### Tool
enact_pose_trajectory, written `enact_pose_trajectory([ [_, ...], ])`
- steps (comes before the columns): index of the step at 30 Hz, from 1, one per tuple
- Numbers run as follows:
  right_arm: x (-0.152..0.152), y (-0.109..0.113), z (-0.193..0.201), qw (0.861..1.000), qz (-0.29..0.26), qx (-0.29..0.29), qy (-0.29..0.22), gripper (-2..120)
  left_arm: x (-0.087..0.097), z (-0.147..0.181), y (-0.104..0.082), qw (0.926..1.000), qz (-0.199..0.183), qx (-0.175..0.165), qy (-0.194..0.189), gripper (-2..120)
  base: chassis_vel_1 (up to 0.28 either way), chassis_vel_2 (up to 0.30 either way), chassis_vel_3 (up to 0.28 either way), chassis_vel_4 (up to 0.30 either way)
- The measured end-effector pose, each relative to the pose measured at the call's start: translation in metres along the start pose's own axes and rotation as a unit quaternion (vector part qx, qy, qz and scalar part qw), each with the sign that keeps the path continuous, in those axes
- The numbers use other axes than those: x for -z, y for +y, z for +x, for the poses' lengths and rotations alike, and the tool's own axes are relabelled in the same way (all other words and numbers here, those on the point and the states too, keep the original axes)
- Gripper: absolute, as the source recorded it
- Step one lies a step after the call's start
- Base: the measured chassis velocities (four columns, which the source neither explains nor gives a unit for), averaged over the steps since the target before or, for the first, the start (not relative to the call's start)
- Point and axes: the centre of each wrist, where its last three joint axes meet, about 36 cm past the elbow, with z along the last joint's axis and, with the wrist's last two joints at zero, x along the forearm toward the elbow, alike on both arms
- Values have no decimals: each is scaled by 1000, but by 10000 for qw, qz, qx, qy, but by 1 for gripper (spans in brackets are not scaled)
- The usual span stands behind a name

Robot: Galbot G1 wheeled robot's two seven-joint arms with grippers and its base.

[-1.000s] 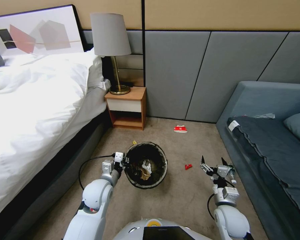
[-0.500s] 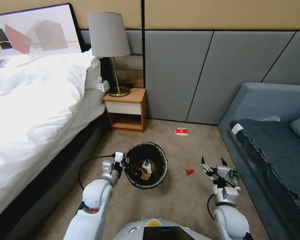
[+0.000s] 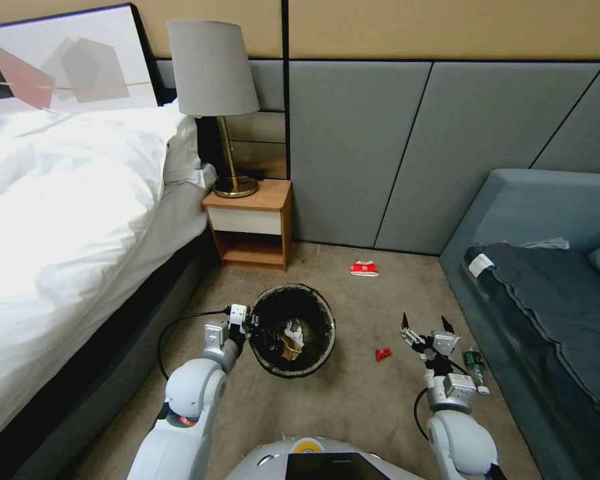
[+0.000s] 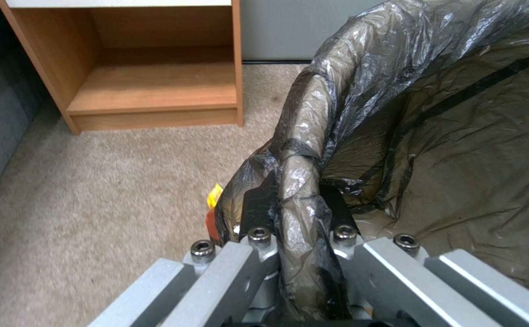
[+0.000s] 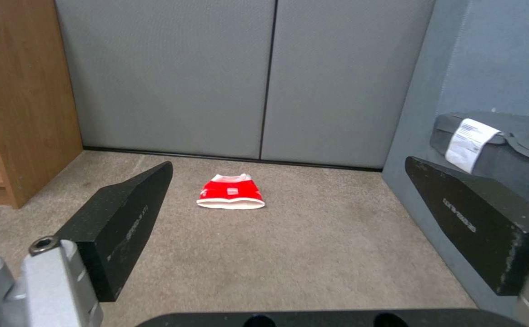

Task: Pick up the trash bin, then pick up the garbage from the floor and place it into the trash bin.

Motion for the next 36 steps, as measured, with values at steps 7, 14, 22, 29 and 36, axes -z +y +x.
enact_pose_trajectory([
  [7,0,0,0,10000,2,1,3,100,0,0,0,10000,1,-1,1,1,-74,77,80,-79],
  [14,-2,0,-1,10000,5,1,19,100,0,-1,0,10000,0,1,1,1,-92,79,81,-81],
  [22,-5,0,-2,10000,7,-6,56,100,0,-1,2,10000,-2,18,-1,1,-41,56,61,-52],
  [29,-9,1,-2,9999,9,-4,102,100,0,-1,2,10000,11,18,-6,1,0,0,0,0],
  [36,-52,-19,-12,9934,-101,224,1123,100,0,0,3,10000,18,19,-13,1,0,0,0,0],
])
